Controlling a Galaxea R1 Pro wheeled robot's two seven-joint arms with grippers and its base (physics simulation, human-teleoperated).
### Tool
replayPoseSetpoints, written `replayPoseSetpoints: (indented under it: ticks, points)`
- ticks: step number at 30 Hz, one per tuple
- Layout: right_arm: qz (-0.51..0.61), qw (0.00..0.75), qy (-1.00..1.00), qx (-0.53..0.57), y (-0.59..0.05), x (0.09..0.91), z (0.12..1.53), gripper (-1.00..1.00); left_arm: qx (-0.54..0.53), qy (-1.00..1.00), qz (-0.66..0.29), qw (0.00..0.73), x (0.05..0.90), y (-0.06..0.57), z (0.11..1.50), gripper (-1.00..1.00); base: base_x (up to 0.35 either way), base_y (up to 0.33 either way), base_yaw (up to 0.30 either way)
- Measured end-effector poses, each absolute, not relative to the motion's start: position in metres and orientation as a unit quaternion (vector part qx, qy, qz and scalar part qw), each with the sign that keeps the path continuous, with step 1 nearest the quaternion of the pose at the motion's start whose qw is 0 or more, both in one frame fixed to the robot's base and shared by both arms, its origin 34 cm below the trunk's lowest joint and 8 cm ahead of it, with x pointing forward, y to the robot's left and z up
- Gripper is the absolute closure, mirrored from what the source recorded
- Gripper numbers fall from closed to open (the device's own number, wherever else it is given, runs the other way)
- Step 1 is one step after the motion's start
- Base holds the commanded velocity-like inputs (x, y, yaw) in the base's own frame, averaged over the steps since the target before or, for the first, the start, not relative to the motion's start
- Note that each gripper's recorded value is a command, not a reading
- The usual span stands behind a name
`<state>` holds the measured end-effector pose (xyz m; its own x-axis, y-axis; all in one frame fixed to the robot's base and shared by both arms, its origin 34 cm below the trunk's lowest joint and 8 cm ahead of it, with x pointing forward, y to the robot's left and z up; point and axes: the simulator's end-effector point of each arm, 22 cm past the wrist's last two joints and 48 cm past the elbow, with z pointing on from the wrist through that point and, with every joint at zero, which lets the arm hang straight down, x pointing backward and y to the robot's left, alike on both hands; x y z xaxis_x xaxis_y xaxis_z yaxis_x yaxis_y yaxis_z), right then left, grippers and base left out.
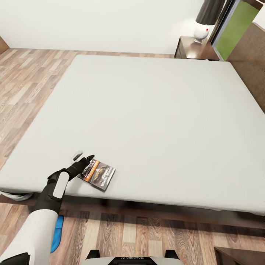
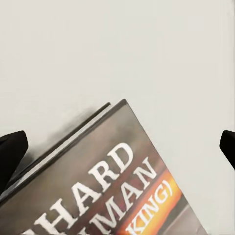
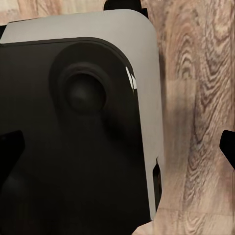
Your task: In the bedroom, move the book from the bed onto either nightstand, and place the two sandals side by side next to the bed.
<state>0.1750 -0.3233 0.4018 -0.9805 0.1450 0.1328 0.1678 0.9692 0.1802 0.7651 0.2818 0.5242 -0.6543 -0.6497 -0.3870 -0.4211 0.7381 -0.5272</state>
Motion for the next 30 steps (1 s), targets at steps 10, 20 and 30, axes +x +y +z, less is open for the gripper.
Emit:
replayPoseSetpoints:
  ticks: [10, 20, 30]
  points:
    - [-0.096, 0.059, -0.99, -0.079, -0.3228, 0.175, 0.4018, -1.0, -0.301, 0.887, -0.2, 0.286, 0.7653, 0.2818, 0.5244, -1.0, 0.0, -0.051, 0.0]
    - [-0.097, 0.059, -0.99, -0.079, -0.3228, 0.1751, 0.4019, -1.0, -0.302, 0.887, -0.202, 0.286, 0.7651, 0.281, 0.5243, -1.0, 0.0, -0.001, 0.0]
    - [-0.097, 0.059, -0.99, -0.079, -0.3228, 0.1751, 0.4019, -1.0, -0.301, 0.887, -0.2, 0.287, 0.7654, 0.2819, 0.5245, -1.0, 0.0, -0.045, 0.0]
